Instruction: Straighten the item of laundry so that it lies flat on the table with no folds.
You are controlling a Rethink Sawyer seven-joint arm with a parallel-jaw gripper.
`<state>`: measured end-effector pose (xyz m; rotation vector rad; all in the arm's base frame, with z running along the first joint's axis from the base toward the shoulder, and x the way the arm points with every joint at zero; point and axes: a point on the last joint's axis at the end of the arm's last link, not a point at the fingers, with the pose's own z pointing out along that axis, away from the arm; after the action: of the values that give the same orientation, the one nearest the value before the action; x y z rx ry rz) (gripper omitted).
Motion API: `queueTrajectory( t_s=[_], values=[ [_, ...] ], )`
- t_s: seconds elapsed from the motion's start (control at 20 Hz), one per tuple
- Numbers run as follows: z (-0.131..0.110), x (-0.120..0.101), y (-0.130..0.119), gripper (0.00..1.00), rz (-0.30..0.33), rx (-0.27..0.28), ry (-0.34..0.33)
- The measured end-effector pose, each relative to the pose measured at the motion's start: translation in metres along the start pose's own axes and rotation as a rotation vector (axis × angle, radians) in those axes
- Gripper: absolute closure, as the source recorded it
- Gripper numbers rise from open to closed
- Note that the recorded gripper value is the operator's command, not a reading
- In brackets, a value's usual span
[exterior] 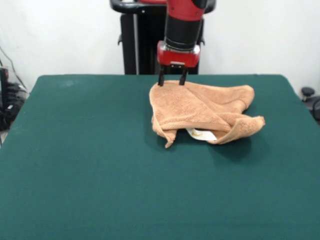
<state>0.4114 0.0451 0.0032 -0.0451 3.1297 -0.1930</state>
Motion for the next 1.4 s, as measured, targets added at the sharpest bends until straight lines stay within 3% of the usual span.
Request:
queueTrajectory(
  t_s=[0.45, 0.85, 1.4],
  values=[
    [0.016, 0.007, 0.004, 0.00, -0.007, 0.003, -0.013],
    [0.029, 0.020, 0.006, 0.00, -0.012, 0.001, 0.013],
    [0.035, 0.025, 0.008, 0.00, -0.021, 0.010, 0.009]
  ],
)
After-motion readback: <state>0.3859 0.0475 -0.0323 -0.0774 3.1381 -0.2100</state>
